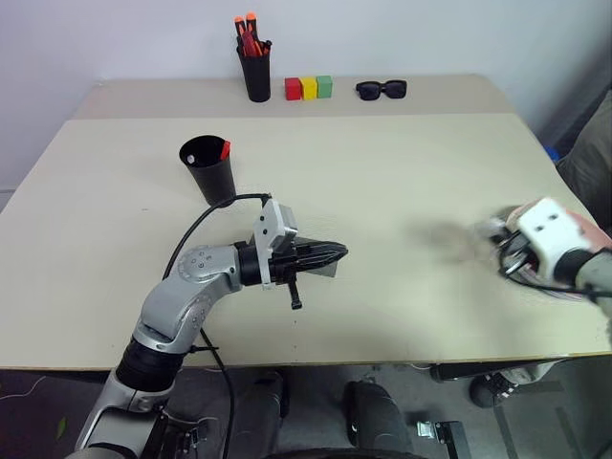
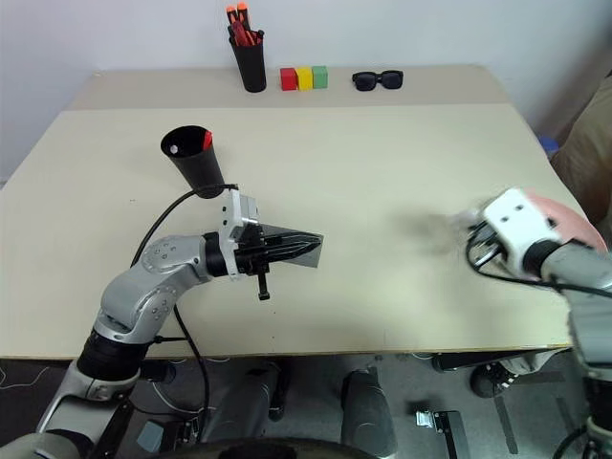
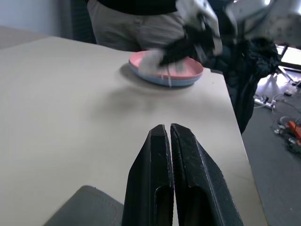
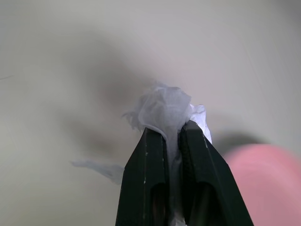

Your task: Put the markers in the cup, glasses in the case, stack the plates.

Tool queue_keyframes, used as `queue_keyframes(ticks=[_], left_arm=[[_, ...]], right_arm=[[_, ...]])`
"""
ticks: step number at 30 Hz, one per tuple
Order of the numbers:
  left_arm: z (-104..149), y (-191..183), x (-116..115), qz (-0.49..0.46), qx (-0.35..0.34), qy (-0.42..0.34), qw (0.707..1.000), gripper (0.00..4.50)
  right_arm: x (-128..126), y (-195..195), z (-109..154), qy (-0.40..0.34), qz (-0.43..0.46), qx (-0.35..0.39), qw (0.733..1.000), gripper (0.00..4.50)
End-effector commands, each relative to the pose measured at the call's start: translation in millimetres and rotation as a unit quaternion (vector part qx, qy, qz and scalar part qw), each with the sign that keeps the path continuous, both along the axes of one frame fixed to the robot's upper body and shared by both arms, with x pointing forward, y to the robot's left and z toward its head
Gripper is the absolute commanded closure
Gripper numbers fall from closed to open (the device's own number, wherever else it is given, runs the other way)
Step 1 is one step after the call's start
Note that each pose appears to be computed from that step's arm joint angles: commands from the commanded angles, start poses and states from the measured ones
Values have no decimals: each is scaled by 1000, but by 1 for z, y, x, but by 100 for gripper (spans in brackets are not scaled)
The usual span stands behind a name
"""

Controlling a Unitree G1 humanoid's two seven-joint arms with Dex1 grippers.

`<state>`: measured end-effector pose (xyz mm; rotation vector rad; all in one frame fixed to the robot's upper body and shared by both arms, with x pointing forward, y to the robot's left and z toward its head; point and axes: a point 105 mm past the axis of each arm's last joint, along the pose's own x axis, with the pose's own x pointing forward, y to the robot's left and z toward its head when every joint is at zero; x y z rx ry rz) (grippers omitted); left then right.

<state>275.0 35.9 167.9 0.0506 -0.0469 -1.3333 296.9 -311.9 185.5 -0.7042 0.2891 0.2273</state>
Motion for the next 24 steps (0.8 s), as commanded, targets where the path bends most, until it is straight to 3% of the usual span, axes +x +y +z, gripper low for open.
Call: queue_keyframes(ticks=[1, 3, 6, 12, 17, 24], left_arm=[[6, 1, 2, -4, -10, -13, 1000, 440], [6, 0, 4, -2, -11, -14, 1000, 440], [8, 1, 7, 6, -14, -19, 1000, 440], [8, 12, 9, 34, -14, -23, 999, 440], [15, 40, 19, 106, -22, -34, 994, 440], [13, 120, 17, 251, 13, -40, 967, 440]], right_arm=[[-3, -59, 18, -26, -125, -44, 991, 444], [-3, -72, 11, -14, -148, -48, 988, 444], [0, -76, 2, -1, -146, -50, 988, 342], [13, -60, 7, -15, -106, -60, 992, 37], [30, -22, 22, -55, -11, -35, 998, 37], [47, 58, 26, -51, 165, 127, 977, 37]])
